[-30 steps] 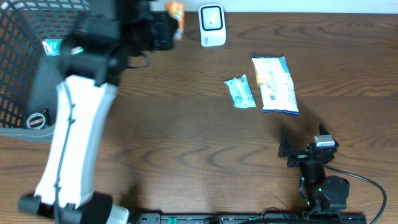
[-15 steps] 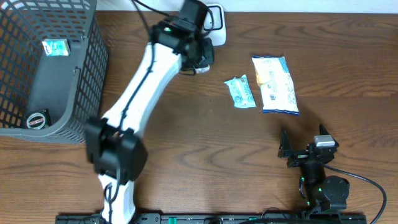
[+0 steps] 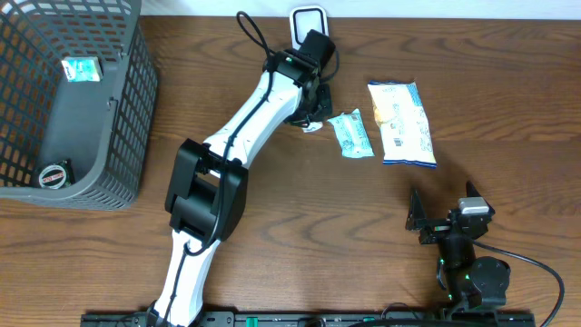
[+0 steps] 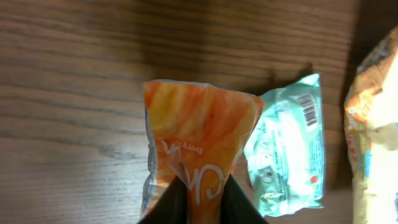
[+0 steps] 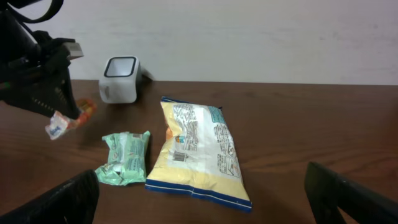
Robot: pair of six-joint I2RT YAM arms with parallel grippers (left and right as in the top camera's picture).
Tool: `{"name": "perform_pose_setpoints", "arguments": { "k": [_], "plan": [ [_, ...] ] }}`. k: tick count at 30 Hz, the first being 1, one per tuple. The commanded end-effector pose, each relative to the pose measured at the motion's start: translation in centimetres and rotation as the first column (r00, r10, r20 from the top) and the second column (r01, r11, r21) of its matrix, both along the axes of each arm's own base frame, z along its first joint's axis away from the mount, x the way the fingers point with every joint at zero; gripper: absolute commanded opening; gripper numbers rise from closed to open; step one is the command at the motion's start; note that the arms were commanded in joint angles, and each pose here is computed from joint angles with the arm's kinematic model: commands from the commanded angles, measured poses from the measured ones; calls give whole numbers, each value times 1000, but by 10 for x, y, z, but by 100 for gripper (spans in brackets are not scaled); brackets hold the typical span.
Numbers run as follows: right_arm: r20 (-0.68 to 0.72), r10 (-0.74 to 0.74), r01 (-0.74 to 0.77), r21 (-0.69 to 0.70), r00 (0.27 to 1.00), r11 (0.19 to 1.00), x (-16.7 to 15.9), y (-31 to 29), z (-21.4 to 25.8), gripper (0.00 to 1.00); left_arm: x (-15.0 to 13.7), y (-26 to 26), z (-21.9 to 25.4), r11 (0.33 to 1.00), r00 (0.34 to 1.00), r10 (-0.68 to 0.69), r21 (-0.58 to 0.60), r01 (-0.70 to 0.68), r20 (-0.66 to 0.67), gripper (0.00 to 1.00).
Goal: Scan the item barcode
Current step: 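Hold the orange box under the scanner and release it on the table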
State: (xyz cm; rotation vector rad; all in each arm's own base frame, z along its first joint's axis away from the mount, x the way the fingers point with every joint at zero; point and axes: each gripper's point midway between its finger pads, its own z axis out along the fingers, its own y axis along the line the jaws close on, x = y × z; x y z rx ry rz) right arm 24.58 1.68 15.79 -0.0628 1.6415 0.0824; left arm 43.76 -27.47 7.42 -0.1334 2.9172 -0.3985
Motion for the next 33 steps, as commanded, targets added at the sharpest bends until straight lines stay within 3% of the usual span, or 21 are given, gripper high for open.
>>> {"name": "perform_pose_setpoints", "arguments": {
  "k": [1, 10, 15, 22, 33],
  "plan": [
    [1, 10, -10, -11, 1000, 1000, 0, 2, 0, 99, 0, -6, -4, 1000, 1000, -5, 8, 5, 9, 52],
    [1, 10, -10, -11, 1000, 1000, 0, 2, 0, 99, 9, -2, 14, 998, 996, -63, 5, 63, 68, 60],
    [1, 10, -10, -11, 1000, 1000, 0, 2, 0, 99, 18, 13, 82, 995, 976, -80, -35, 89, 205, 61],
    [1, 10, -10, -11, 1000, 1000, 0, 2, 0, 99, 6, 31, 150, 983, 924, -172, -6, 185, 340, 61],
    [1, 10, -10, -11, 1000, 1000, 0, 2, 0, 99, 9, 58, 160, 984, 921, -171, 21, 175, 351, 61]
  ]
}}
